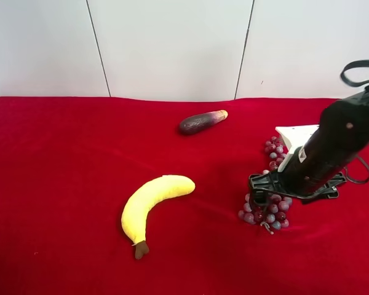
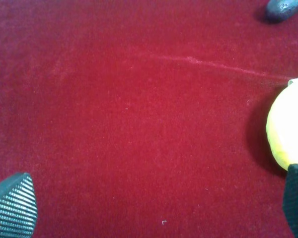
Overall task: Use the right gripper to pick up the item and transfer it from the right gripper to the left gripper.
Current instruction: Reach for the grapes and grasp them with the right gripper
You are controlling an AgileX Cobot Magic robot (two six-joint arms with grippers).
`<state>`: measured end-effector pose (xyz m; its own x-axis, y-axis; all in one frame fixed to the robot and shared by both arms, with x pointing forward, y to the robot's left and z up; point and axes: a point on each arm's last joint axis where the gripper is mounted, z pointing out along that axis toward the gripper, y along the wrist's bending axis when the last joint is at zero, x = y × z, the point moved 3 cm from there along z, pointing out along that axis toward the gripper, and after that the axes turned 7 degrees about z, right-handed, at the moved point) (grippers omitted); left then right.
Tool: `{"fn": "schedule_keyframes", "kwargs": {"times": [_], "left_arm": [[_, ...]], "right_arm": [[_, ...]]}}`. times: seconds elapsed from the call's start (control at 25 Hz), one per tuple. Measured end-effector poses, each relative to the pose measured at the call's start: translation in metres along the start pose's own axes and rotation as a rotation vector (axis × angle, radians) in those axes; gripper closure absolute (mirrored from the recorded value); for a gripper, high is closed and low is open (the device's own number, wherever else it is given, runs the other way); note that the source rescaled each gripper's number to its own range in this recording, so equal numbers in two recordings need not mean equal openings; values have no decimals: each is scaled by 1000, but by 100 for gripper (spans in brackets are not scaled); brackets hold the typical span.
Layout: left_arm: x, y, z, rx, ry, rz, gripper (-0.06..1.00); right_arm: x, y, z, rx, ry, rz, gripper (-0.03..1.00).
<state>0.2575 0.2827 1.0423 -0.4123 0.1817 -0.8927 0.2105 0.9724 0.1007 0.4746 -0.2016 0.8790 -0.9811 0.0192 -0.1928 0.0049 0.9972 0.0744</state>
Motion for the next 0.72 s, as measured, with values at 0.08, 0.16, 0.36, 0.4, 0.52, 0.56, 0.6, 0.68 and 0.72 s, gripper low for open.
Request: {"fn": "schedule_keyframes", "kwargs": {"times": [0.08, 0.16, 0.36, 0.4, 0.52, 0.56, 0.6, 0.68, 0.72], "left_arm": [[0, 0, 0, 0, 0, 0, -6], [0, 0, 0, 0, 0, 0, -6], [0, 0, 0, 0, 0, 0, -6], [0, 0, 0, 0, 0, 0, -6], [0, 0, 0, 0, 0, 0, -6], [0, 0, 0, 0, 0, 0, -6], [0, 0, 0, 0, 0, 0, -6], [0, 0, 0, 0, 0, 0, -6], [0, 0, 0, 0, 0, 0, -6]], "right_arm": [[1, 0, 9, 4, 18, 4, -3], [0, 2, 15, -1, 17, 12, -3], [-2, 3, 18, -10, 5, 17, -3], [-2, 3, 18, -10, 5, 17, -3], [-2, 3, 18, -11, 6, 20, 4], [-2, 4, 18, -12, 5, 21, 12], [-2, 4, 18, -13, 5, 23, 23], [-2, 4, 18, -17, 5, 31, 46], [-2, 4, 18, -16, 5, 30, 60]]}}
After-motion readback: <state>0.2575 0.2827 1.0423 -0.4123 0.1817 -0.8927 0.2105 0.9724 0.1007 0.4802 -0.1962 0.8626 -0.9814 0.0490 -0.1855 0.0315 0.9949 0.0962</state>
